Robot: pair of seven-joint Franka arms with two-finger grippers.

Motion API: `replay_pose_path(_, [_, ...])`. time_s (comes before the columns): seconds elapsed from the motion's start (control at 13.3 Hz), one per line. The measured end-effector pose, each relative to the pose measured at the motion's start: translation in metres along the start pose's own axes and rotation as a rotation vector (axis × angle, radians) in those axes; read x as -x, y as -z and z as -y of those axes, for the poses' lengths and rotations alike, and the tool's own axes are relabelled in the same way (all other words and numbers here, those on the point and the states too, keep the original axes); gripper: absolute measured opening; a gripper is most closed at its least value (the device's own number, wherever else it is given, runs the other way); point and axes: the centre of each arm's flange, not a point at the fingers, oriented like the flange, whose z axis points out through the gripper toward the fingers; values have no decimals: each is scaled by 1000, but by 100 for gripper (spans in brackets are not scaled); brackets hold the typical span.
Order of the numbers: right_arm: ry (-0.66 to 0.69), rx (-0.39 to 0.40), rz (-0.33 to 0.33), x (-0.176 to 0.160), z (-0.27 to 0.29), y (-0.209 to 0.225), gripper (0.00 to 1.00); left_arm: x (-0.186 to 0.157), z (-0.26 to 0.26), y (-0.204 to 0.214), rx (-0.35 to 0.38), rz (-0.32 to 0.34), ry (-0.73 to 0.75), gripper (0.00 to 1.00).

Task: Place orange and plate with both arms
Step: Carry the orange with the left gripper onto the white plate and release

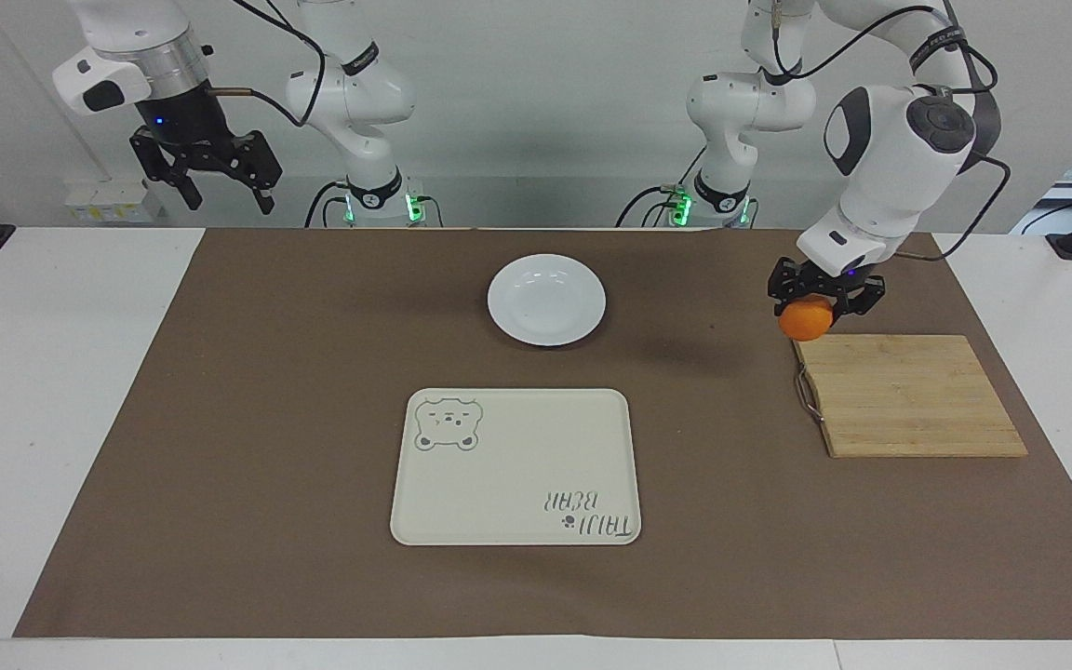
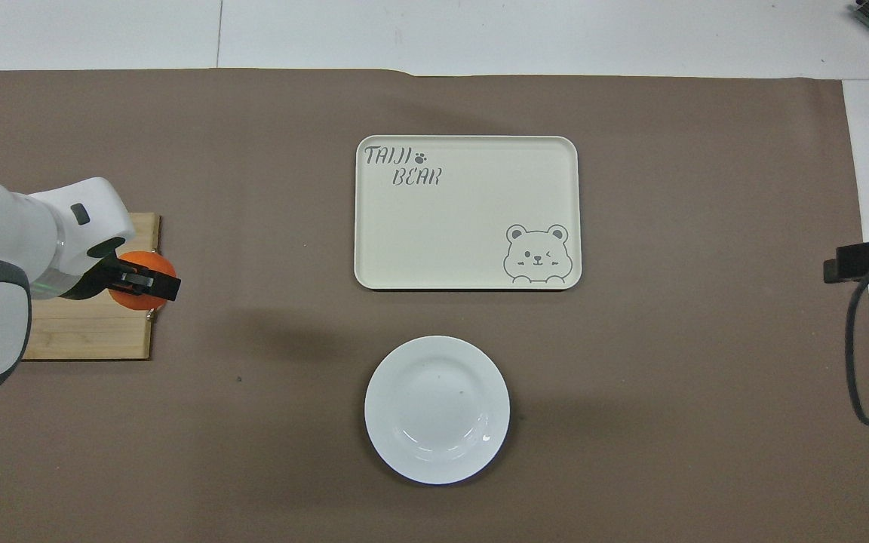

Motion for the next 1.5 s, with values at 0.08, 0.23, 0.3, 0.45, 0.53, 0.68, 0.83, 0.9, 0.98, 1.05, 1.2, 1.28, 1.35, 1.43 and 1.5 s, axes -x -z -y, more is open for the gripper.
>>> replay_pose_path(0.08, [0, 0, 0, 0, 0, 0, 100, -1, -9, 0, 0, 0, 10, 78])
replay_pose_path(0.23, [0, 0, 0, 0, 0, 0, 100, -4, -34, -1, -1, 1, 22, 78])
replay_pose_path(0.3, [0, 0, 0, 0, 0, 0, 100, -5, -52, -1, -1, 2, 25, 78])
replay_pose_path(0.45, [0, 0, 0, 0, 0, 0, 100, -5, -94, -1, -2, 1, 28, 78])
replay_pose_path(0.53, [0, 0, 0, 0, 0, 0, 100, -3, -115, 0, -2, 0, 31, 78])
replay_pose_path(0.68, [0, 0, 0, 0, 0, 0, 100, 3, -161, 2, 8, -2, 35, 78])
replay_pose_path(0.83, [0, 0, 0, 0, 0, 0, 100, 10, -200, 4, 63, 0, 21, 78])
replay_pose_path(0.9, [0, 0, 0, 0, 0, 0, 100, 14, -221, 3, 86, -6, 15, 78])
replay_pose_path(0.98, [0, 0, 0, 0, 0, 0, 100, 17, -241, -2, 93, -12, 16, 78])
replay_pose_path(1.05, [0, 0, 0, 0, 0, 0, 100, 19, -261, -9, 97, -15, 17, 78])
replay_pose_path(1.2, [0, 0, 0, 0, 0, 0, 100, 25, -304, -34, 97, -13, 6, 78])
replay_pose_path(1.28, [0, 0, 0, 0, 0, 0, 100, 28, -326, -51, 97, -12, 2, 78])
replay_pose_path(1.35, [0, 0, 0, 0, 0, 0, 100, 32, -343, -67, 95, -9, -5, 78])
replay_pose_path(1.43, [0, 0, 0, 0, 0, 0, 100, 38, -356, -81, 90, 0, -17, 78])
replay_pose_path(1.5, [0, 0, 0, 0, 0, 0, 100, 45, -365, -94, 82, 14, -31, 78])
